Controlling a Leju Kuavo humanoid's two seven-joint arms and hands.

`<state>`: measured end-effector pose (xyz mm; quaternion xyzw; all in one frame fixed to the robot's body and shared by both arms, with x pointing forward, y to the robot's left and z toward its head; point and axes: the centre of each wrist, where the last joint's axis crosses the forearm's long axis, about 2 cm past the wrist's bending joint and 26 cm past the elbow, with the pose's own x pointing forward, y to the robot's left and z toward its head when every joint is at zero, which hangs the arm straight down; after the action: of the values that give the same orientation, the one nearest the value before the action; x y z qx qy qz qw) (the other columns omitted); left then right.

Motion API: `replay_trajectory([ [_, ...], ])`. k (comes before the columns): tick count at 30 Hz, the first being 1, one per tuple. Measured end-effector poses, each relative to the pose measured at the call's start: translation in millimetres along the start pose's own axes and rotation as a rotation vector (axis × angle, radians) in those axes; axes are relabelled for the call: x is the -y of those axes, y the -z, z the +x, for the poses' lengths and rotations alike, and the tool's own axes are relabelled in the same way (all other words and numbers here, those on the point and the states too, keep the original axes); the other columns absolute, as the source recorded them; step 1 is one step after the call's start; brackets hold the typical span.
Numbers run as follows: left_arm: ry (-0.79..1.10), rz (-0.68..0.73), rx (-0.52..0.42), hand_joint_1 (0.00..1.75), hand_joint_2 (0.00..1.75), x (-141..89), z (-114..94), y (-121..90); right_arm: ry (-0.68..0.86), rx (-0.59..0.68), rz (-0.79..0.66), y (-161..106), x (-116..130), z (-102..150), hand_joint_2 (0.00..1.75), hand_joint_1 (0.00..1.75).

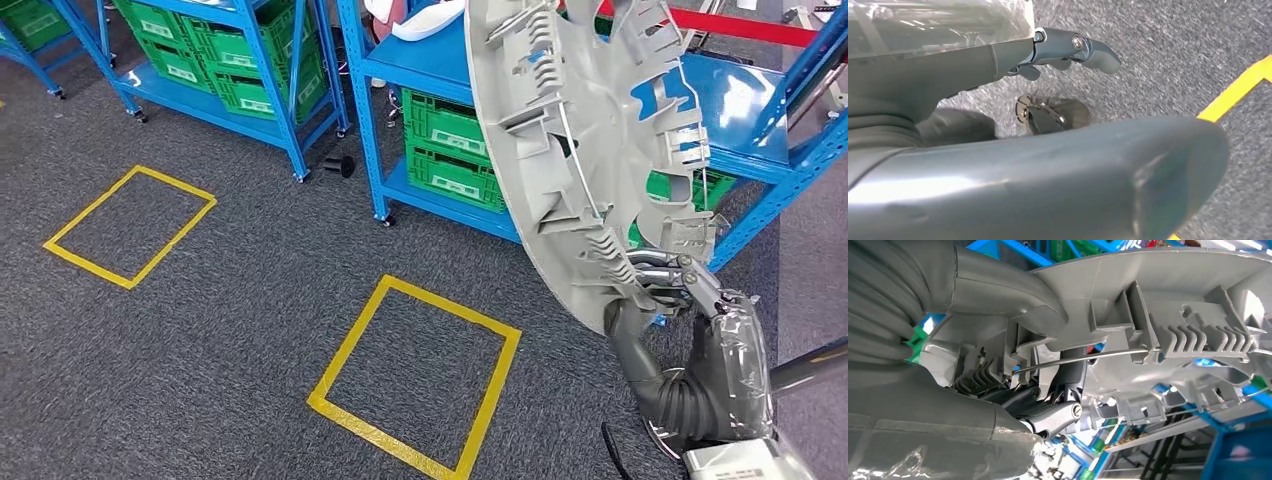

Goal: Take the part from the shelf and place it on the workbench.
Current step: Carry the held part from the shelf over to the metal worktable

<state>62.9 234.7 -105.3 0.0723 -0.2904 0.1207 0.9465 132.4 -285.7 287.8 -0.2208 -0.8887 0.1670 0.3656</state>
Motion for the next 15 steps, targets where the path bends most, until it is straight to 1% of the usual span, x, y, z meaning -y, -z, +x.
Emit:
replay_trajectory([
  [9, -0.001, -0.002, 0.009, 0.00, 0.00, -0.3, 0.1, 0.2, -0.008, 0.010, -0.008, -3.1, -3.1, 2.2, 1.75, 1.75],
  [15, 0.001, 0.000, -0.001, 0.00, 0.00, -0.3, 0.7, 0.4, 0.003, 0.011, -0.006, -5.7, -6.3, 2.5, 1.75, 1.75],
])
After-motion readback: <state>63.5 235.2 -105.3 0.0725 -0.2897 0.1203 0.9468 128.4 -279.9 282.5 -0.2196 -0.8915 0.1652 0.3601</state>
